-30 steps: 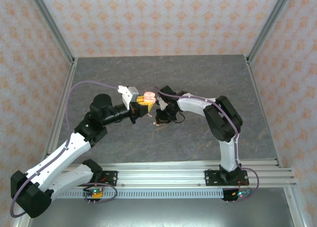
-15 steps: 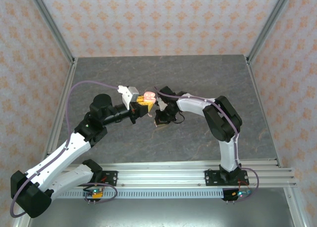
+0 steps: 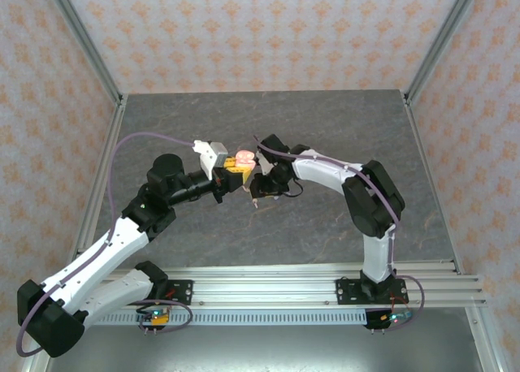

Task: Insert wireless bluetooth earbuds into charging case

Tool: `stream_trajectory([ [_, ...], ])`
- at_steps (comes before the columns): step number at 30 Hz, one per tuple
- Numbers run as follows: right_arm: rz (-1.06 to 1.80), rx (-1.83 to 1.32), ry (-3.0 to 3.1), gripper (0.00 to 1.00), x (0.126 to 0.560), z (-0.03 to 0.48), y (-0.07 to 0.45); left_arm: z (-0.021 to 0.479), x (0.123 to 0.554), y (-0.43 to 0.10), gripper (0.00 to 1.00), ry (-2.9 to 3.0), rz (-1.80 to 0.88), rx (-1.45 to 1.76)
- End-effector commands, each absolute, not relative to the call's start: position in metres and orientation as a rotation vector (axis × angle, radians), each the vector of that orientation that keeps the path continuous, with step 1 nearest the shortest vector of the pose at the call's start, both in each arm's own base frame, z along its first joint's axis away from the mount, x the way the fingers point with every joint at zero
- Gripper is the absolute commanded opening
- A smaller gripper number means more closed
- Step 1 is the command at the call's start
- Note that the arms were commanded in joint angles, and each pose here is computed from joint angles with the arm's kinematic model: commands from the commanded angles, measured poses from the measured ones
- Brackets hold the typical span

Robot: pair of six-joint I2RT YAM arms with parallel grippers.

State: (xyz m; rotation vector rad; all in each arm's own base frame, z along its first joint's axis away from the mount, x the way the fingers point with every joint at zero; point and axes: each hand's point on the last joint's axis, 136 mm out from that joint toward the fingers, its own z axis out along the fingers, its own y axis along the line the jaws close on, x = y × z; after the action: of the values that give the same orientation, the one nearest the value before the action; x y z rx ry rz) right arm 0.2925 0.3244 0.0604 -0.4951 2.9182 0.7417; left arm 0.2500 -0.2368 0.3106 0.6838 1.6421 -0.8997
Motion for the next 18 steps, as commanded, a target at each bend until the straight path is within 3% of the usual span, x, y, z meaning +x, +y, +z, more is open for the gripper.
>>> stream_trajectory([
  [1, 0.612, -0.507, 2.939, 0.39, 0.294, 0.054, 0.326, 0.32, 0.246, -0.233, 0.15, 1.62, -0.891, 0.666],
  [18, 0.372, -0.494, 2.976, 0.39, 0.293, 0.038, 0.329, 0.317, 0.244, -0.229, 0.16, 1.621, -0.875, 0.655],
])
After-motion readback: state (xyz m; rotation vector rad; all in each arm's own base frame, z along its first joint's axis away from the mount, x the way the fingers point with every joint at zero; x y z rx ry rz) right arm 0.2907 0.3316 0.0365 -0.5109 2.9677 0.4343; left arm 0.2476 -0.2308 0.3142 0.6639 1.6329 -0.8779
